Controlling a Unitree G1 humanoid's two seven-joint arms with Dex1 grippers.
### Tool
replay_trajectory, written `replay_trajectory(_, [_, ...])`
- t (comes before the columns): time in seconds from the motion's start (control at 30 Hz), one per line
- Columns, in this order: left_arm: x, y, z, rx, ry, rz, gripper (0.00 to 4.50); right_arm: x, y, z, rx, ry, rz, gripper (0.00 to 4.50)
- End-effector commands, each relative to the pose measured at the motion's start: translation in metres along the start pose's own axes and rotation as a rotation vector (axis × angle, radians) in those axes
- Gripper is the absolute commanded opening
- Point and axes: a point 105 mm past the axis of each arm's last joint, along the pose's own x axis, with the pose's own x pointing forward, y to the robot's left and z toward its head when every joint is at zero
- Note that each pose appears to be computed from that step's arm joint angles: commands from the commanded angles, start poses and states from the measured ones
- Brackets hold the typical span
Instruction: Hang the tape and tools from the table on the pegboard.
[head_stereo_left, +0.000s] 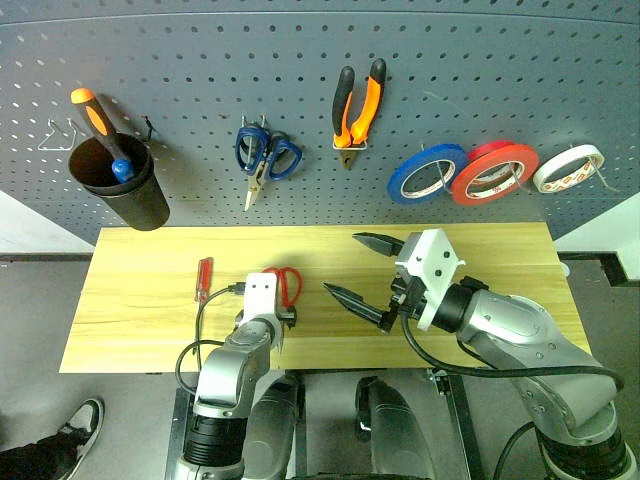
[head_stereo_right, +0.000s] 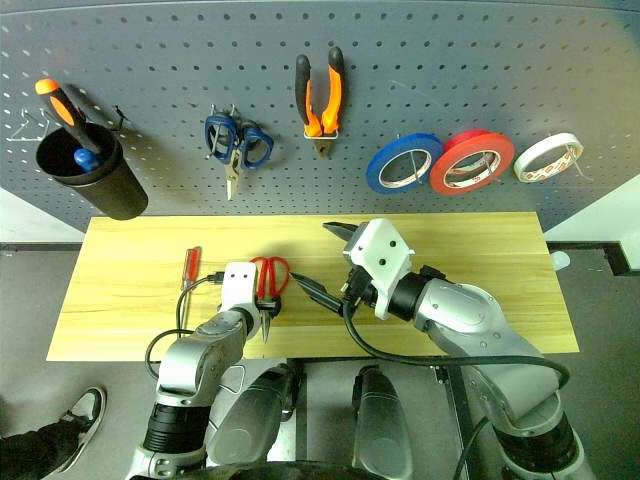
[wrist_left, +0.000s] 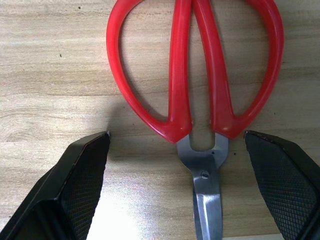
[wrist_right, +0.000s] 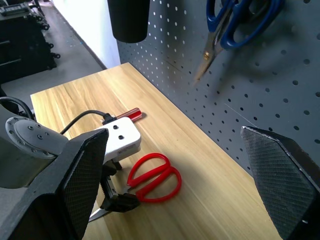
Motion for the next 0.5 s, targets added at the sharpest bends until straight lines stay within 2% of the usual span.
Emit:
replay_trajectory(0.03, [0.003, -0.004, -0.018, 0.022, 0.074, -0.006, 4.50, -0.005, 0.004, 0.014, -0.039, -0.043, 0.005, 4.46])
replay_trajectory(0.27, [0.004, -0.018, -0.029, 0.055, 0.122, -0.056, 4.50, -0.012, 0.014, 0.006, -0.039, 0.028, 0.055, 4.46])
replay_trajectory(0.5, [0.007, -0.019, -0.039, 0.095, 0.161, -0.055, 4.50, -0.016, 0.027, -0.004, -0.015, 0.086, 0.092, 4.46])
